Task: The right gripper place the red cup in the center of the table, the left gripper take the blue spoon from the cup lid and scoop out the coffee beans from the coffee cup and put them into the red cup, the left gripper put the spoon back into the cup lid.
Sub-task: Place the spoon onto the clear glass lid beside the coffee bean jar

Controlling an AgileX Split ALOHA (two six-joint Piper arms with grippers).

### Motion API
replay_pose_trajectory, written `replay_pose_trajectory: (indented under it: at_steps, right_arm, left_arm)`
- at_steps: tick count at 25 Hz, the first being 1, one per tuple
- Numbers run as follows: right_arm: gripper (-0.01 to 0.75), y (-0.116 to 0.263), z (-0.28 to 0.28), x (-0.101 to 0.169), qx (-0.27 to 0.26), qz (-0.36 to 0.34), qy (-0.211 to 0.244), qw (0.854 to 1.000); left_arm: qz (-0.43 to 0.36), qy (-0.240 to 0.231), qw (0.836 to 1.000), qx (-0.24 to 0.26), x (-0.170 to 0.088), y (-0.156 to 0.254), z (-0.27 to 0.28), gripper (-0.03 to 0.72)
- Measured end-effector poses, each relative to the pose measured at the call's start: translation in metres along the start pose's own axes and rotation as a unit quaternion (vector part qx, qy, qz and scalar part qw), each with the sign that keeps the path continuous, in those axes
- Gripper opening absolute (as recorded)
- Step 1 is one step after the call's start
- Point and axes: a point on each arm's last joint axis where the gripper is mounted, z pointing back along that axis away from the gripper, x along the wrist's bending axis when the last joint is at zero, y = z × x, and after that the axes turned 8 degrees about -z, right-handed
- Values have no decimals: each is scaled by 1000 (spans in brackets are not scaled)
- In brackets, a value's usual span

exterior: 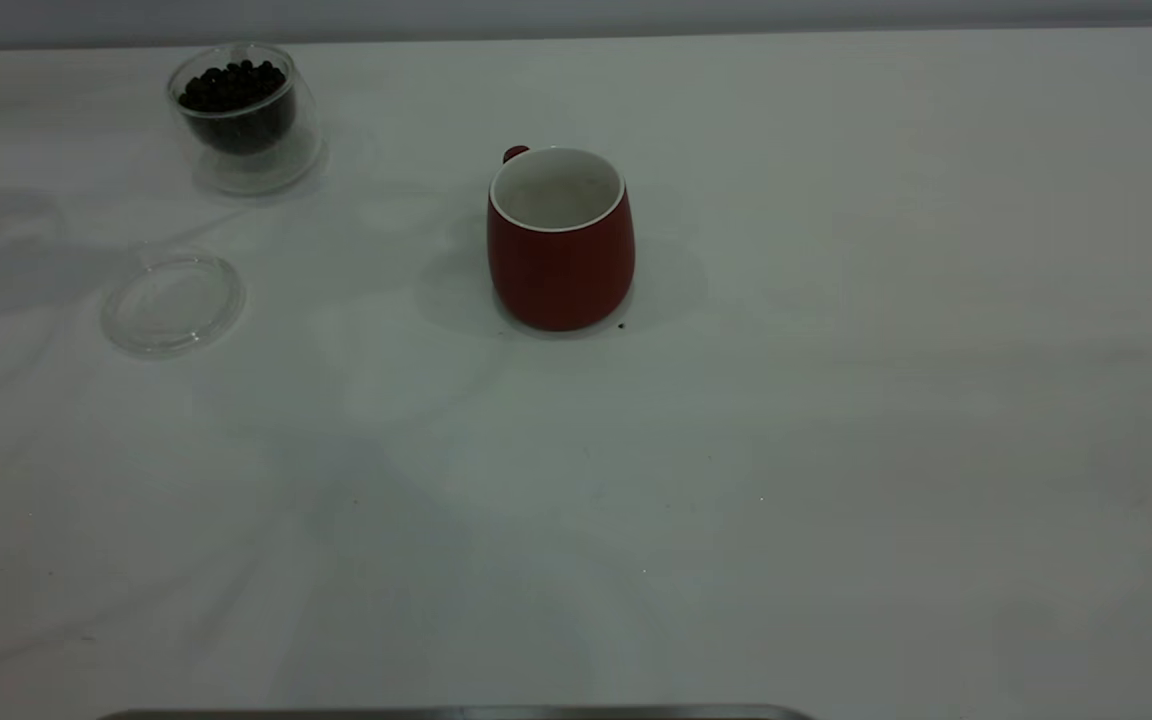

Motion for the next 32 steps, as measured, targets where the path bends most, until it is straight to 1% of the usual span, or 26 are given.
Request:
replay_pose_trajectory:
  at_steps: [5,9,15,19,22,28,32]
  right_arm:
    - [590,0,0,0,0,0,0,1000]
    - [590,0,0,0,0,0,0,1000]
    - [590,0,0,0,0,0,0,1000]
    - [590,0,0,0,0,0,0,1000]
    - [590,0,0,0,0,0,0,1000]
    - [590,0,0,0,0,0,0,1000]
    - [590,0,0,0,0,0,0,1000]
  left_arm:
    - [28,10,999,19,25,37,-1,126]
    - [66,26,997,33,51,63,-9,126]
    - [102,44,993,51,84,84,-28,126]
    - [101,49,992,56,93,90,-35,126]
    - [101,41,993,52,99,91,-35,126]
    - [130,19,991,30,116,95,-10,126]
    - [137,16,990,30,122,99,-6,126]
